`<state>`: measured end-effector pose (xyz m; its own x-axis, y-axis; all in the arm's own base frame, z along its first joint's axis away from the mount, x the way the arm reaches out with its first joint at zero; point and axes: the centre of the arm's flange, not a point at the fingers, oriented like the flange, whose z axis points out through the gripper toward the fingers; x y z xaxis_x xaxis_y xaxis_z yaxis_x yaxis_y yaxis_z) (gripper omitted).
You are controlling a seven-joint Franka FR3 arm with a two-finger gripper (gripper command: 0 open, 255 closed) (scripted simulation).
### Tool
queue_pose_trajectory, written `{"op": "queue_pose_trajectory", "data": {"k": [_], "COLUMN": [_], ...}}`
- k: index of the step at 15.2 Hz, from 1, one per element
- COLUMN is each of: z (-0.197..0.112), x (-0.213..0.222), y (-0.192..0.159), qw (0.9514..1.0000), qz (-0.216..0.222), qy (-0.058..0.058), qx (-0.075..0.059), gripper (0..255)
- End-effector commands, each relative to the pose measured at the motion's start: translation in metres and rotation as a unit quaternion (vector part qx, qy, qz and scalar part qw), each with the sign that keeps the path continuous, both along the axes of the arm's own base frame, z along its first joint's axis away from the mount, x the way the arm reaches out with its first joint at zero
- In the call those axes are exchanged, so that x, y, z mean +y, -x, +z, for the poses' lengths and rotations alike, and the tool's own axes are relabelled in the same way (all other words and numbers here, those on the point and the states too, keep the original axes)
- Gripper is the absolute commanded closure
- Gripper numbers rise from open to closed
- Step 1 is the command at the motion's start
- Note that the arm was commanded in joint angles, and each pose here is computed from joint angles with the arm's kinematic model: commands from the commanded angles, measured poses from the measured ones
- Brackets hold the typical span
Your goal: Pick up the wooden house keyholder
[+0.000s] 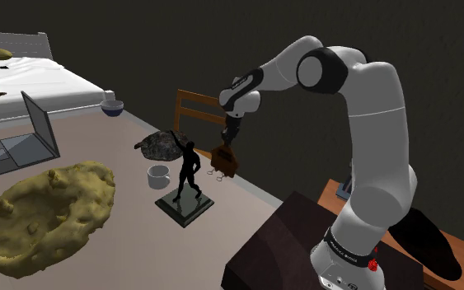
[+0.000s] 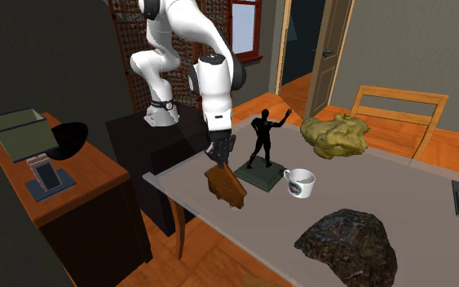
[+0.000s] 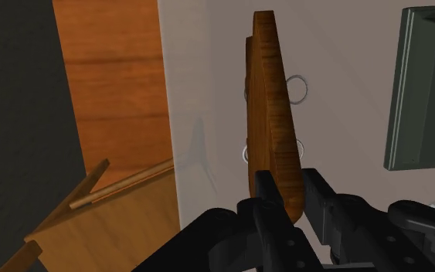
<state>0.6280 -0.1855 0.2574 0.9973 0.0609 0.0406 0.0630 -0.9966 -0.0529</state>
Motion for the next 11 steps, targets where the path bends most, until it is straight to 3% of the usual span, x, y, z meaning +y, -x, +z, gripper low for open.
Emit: {"op": "queue_pose_trajectory", "data": {"k": [1, 11], "z": [0.011, 0.054], "x": [0.000, 0.000], "y": [0.001, 0.001], "qw": [1.0000, 1.0000], "qz": [0.000, 0.000], "qy": [0.000, 0.000], "qx": [0.000, 0.000], "gripper": [255, 255]}}
